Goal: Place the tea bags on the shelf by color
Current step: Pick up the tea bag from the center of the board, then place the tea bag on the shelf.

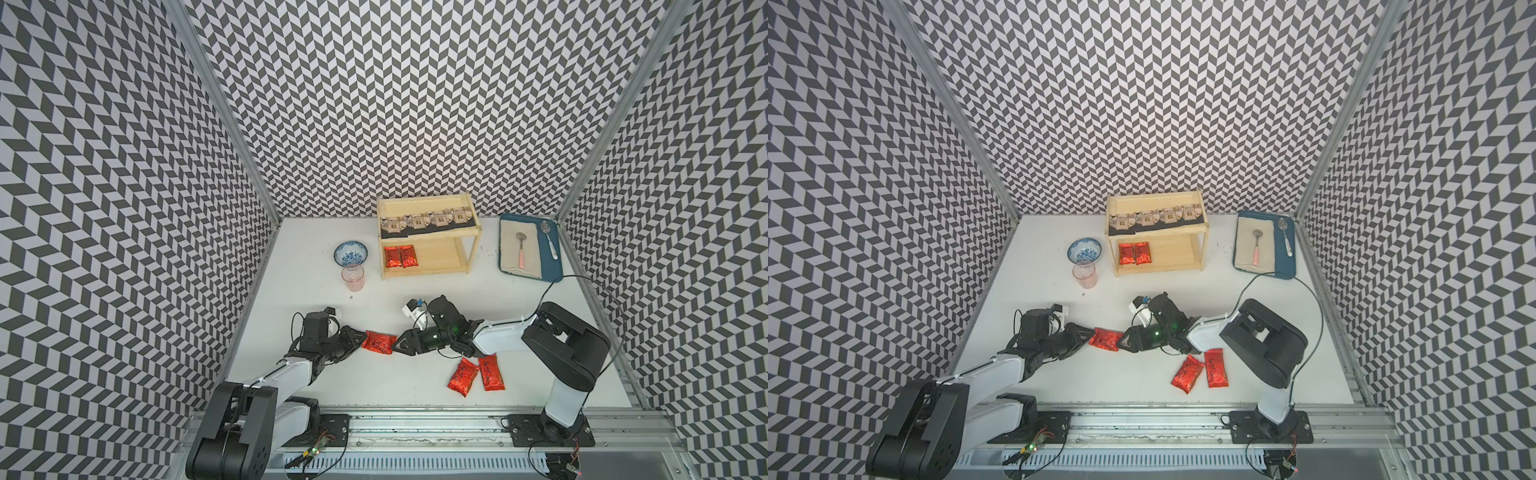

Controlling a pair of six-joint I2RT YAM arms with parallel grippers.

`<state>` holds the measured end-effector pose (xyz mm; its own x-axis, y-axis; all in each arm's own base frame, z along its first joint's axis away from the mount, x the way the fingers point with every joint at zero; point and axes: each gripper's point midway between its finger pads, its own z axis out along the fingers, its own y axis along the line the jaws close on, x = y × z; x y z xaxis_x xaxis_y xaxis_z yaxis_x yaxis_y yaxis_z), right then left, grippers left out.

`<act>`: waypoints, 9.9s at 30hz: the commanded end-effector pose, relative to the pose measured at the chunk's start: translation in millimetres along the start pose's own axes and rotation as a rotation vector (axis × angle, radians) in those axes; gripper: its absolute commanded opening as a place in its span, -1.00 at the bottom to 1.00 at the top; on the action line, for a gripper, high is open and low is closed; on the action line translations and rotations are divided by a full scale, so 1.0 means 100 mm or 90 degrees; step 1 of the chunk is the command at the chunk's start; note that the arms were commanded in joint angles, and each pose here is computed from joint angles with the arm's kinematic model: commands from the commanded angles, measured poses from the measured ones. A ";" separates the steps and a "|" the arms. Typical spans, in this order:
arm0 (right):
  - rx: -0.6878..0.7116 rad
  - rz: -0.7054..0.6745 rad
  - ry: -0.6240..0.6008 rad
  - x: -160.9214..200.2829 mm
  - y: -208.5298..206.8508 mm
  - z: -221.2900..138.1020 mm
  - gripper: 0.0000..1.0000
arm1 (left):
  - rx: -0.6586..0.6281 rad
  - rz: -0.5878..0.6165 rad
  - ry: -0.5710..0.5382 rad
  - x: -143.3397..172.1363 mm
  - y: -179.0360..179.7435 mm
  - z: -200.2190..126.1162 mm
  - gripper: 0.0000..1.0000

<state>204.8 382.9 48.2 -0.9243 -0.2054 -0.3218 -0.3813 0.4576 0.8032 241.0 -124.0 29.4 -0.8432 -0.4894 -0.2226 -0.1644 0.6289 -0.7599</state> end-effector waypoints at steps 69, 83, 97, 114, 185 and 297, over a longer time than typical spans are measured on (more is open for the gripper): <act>-0.160 0.021 0.009 -0.23 0.07 -0.39 -1.00 | 0.181 0.134 -0.041 0.03 -0.73 -0.23 -0.37; -0.170 0.024 -0.006 -0.31 0.13 -0.48 -1.00 | 0.151 0.138 -0.024 0.09 -0.65 -0.14 -0.45; -0.181 0.035 -0.006 -0.30 0.12 -0.52 -1.00 | 0.140 0.145 -0.036 0.06 -0.67 -0.15 -1.00; -0.166 0.018 -0.004 -0.27 0.03 -0.68 -1.00 | 0.164 0.151 -0.058 0.01 -0.79 -0.24 -1.00; -0.153 0.133 -0.141 -0.61 0.12 -0.80 -1.00 | 0.146 0.182 -0.096 -0.26 -1.14 -0.46 0.67; 0.323 0.060 -0.378 -1.03 -0.41 -1.37 -0.03 | 0.028 0.263 -0.004 -0.30 -1.47 -0.07 0.48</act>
<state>347.3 285.5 144.2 -0.7247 0.5103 -0.4630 -0.0441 0.6363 0.7702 279.9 -182.0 145.4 -0.8464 -0.2095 -0.4896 0.1866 0.7444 -0.6411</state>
